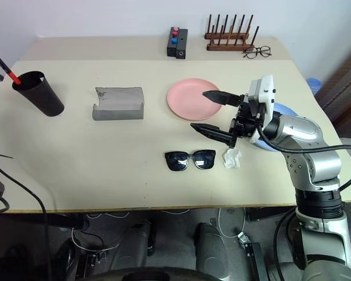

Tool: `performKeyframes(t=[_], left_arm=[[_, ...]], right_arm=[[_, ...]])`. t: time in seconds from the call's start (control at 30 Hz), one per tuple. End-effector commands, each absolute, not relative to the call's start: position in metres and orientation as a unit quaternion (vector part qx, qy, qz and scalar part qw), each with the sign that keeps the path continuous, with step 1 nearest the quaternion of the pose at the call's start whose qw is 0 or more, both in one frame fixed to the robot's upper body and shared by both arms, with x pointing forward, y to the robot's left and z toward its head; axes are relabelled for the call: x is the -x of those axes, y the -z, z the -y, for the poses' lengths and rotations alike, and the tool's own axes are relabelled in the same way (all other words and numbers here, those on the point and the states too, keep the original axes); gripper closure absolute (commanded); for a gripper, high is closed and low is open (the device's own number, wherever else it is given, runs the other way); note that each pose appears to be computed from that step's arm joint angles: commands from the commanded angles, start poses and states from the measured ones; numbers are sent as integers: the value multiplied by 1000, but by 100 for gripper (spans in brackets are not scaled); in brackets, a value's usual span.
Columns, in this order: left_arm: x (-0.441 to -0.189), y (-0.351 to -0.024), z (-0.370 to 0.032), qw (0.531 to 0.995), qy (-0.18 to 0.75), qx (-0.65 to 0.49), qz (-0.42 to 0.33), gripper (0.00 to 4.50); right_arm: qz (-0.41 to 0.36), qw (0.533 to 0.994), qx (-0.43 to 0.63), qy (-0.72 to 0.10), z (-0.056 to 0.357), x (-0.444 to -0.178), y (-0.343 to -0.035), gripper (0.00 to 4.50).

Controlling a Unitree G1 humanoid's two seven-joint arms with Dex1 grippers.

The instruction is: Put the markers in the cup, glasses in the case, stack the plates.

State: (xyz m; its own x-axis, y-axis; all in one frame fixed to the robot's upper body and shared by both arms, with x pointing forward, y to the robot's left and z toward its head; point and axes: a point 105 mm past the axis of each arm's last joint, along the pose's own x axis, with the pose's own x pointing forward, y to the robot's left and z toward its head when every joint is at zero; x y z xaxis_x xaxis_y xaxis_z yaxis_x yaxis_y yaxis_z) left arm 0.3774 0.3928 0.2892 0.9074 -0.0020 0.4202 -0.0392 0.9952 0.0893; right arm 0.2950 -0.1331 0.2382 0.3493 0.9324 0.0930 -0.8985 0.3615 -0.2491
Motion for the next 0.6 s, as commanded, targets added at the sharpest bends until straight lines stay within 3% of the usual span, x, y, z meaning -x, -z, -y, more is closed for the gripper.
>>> performKeyframes(t=[0.03, 0.17, 0.27, 0.47, 0.5, 0.6], left_arm=[[-376, -299, -390, 969, -13, -49, 242, 448], [-382, -294, -387, 971, -16, -33, 235, 448], [-384, -292, -388, 972, -27, -34, 230, 327], [-383, -299, -386, 970, -27, -41, 237, 26], [-383, -301, -385, 970, -23, -41, 239, 5], [-386, -310, -377, 969, 2, -45, 243, 5]], right_arm=[[132, 813, 96, -558, 135, -289, -251, 0], [133, 814, 97, -557, 136, -289, -252, 0], [132, 815, 98, -556, 137, -289, -251, 0], [130, 818, 99, -551, 140, -289, -249, 0], [130, 818, 99, -551, 141, -289, -249, 0], [132, 819, 98, -550, 141, -289, -249, 0]])
